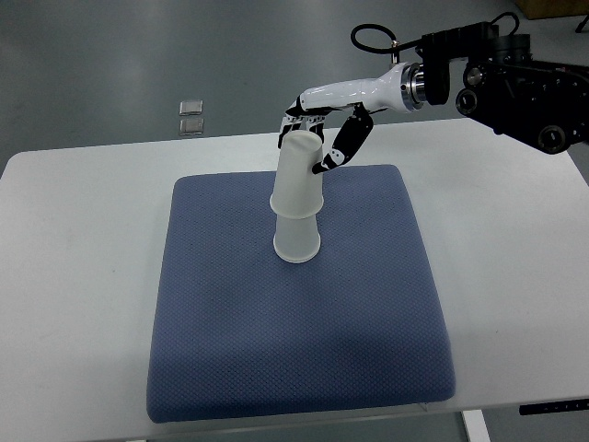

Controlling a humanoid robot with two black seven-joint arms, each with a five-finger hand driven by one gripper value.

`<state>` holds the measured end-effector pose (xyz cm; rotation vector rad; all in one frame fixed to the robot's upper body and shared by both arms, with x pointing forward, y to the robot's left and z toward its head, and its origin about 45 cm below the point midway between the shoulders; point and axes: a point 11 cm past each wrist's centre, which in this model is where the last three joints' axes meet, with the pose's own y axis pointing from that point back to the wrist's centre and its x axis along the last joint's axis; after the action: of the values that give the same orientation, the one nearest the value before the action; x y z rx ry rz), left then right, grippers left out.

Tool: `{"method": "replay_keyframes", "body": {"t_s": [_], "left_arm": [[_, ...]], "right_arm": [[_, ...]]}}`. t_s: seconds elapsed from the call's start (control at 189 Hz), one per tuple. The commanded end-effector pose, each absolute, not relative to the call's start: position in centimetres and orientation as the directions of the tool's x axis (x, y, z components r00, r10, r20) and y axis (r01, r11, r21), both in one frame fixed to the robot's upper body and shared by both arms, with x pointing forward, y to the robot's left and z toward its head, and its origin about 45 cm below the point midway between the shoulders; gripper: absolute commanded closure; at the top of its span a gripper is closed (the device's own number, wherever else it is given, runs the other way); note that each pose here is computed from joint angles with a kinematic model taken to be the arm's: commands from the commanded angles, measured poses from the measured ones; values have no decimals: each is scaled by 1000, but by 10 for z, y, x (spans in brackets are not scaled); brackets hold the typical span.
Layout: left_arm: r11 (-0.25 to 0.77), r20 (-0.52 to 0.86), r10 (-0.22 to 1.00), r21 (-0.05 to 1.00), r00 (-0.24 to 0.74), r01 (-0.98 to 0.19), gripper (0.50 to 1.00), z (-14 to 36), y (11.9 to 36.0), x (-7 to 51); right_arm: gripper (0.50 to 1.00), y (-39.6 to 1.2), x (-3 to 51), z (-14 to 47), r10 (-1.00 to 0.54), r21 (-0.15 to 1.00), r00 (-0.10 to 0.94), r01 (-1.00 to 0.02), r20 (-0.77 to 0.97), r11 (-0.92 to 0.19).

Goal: Stack paper cups
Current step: 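Lower the held cup onto the upside-down cup on the pad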

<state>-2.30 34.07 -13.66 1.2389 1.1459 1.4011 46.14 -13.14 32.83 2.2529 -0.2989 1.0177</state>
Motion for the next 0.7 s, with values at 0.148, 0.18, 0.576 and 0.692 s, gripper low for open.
{"method": "replay_keyframes", "body": {"t_s": [0.148,0.18,0.576,0.692], "left_arm": [[-151,147,986,987,-78,-52,500,-137,341,-23],[-151,147,986,987,-78,-52,500,-137,341,-23],[-151,147,986,987,-78,-52,500,-137,341,-23],[-151,147,986,987,-78,-52,500,-137,341,-23]], "right_arm": [[1000,-131,462,323,41,449,667,-453,744,-770],[1000,-131,462,323,41,449,667,-453,744,-770],[1000,-129,459,318,45,455,676,-444,736,-771],[1000,-130,459,314,58,468,677,-441,734,-766]]}}
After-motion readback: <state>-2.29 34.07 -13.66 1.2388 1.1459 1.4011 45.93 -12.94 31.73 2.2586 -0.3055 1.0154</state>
